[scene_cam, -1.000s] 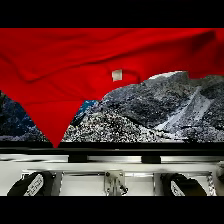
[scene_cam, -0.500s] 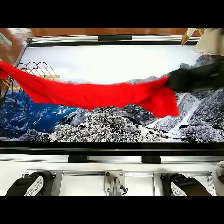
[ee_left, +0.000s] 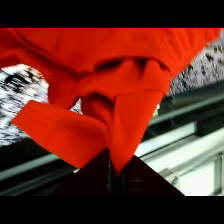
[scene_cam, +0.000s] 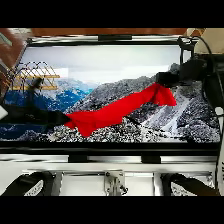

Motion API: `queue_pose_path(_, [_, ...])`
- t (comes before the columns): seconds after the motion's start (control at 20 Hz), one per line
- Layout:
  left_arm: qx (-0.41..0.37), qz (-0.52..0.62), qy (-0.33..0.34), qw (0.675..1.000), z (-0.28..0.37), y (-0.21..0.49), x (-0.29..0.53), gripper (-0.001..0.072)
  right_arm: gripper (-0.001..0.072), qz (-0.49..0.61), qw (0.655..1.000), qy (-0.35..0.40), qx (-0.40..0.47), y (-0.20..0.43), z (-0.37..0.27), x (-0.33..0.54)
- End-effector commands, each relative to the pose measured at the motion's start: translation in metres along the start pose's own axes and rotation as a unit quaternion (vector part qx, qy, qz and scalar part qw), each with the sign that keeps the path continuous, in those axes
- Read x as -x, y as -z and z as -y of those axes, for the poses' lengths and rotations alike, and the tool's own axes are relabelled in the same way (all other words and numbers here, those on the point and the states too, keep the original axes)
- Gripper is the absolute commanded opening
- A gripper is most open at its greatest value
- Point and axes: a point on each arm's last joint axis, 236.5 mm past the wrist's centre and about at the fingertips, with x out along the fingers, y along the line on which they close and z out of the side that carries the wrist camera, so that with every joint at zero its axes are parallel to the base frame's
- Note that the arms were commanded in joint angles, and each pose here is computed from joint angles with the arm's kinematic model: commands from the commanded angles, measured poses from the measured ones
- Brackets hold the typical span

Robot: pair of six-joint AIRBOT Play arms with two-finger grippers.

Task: Fold the shirts.

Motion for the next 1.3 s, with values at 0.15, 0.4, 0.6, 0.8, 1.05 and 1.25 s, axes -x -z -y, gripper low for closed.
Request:
queue_pose_path(0.15, [0.044, -0.055, 0.040, 0.997, 0.027, 0.078, -0.096, 0.0033, 0.0373, -0.039, 0.998, -0.018, -0.045, 0.009, -0.006, -0.066])
queue_pose_path(0.4, [0.049, -0.036, 0.039, 0.997, 0.021, 0.066, -0.088, 0.0033, 0.0584, -0.074, 0.997, -0.003, -0.031, 0.025, 0.026, -0.036])
queue_pose_path(0.6, [0.054, -0.041, 0.037, 0.997, 0.019, 0.067, -0.092, 0.0034, 0.0584, -0.146, 0.984, -0.088, -0.051, 0.059, 0.004, -0.013])
queue_pose_path(0.8, [0.047, -0.062, 0.063, 0.995, 0.047, 0.084, -0.112, 0.0035, 0.0584, -0.209, 0.968, -0.136, -0.024, 0.110, -0.047, -0.033])
queue_pose_path(1.05, [0.072, -0.061, 0.074, 0.993, 0.049, 0.072, -0.106, 0.0720, 0.0584, -0.240, 0.959, -0.150, 0.027, 0.145, -0.087, -0.038])
queue_pose_path(1.25, [0.092, -0.047, 0.022, 0.994, -0.020, 0.024, -0.053, 0.0720, 0.0584, -0.282, 0.947, -0.146, 0.038, 0.164, -0.086, -0.029])
